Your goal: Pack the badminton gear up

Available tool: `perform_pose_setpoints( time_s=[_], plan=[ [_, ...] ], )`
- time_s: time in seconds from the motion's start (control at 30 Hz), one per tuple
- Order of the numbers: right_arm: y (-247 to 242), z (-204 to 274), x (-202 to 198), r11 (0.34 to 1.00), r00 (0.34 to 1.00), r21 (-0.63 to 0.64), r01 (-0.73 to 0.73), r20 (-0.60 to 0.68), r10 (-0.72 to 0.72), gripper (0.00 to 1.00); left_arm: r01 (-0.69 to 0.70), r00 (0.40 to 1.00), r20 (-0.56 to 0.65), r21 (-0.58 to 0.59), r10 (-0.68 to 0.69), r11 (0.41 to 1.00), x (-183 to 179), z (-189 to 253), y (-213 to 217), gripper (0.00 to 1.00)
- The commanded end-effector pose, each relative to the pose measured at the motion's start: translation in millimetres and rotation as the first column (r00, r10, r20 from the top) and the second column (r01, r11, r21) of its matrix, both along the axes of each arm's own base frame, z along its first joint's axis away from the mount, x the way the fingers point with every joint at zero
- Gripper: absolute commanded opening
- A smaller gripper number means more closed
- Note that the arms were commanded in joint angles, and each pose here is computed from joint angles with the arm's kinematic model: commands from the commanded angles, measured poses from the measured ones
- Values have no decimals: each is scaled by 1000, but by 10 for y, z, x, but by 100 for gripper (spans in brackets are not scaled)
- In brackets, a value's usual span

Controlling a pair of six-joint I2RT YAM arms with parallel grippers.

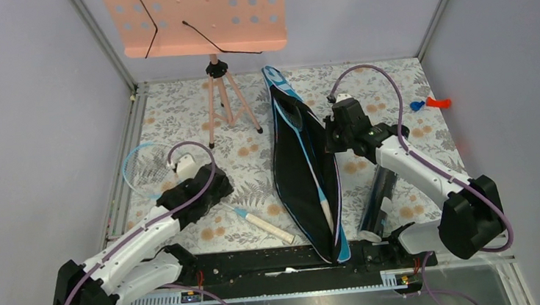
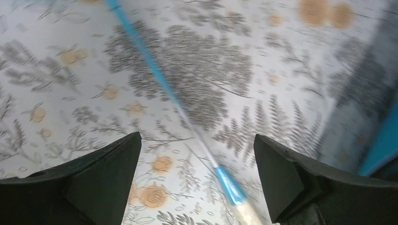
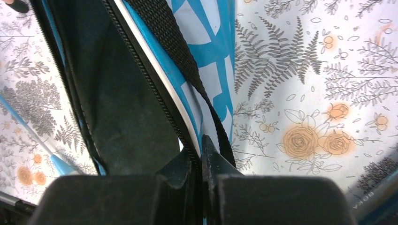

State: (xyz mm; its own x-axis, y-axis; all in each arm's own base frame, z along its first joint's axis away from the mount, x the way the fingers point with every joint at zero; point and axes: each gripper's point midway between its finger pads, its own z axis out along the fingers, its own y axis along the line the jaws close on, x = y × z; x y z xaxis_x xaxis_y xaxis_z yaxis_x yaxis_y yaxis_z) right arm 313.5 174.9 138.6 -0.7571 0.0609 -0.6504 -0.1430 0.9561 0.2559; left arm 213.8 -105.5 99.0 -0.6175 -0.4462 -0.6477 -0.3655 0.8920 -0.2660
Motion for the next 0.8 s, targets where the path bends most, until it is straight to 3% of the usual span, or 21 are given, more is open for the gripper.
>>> perform_pose_setpoints(
  time_s=[0.0, 0.1, 0.33, 0.5, 0.63, 0.7, 0.77],
  plan=[
    [123, 81, -9, 996, 1000, 84, -30, 12, 29, 0, -215, 977, 5, -37, 215, 976, 84, -114, 255, 99],
    [117, 85, -23, 996, 999, 87, -29, 14, 28, 0, -281, 959, -31, -30, 280, 959, 163, -217, 338, 96],
    [111, 101, -47, 995, 999, 94, -31, 22, 29, 0, -354, 918, -176, 44, 356, 934, 278, -521, 351, 75],
    [129, 100, -46, 994, 999, 100, -39, 21, 37, 0, -345, 907, -248, 27, 340, 938, 401, -765, 224, 60],
    [99, 105, -38, 996, 999, 90, -27, 30, 25, 0, -336, 887, -309, 81, 344, 938, 417, -854, 207, 42],
    [91, 109, -35, 996, 999, 88, -23, 32, 21, 0, -348, 875, -321, 102, 362, 932, 394, -866, 227, 38],
    [76, 101, -43, 996, 999, 85, -20, 32, 18, 0, -353, 875, -315, 108, 369, 929, 406, -861, 238, 24]
  ],
)
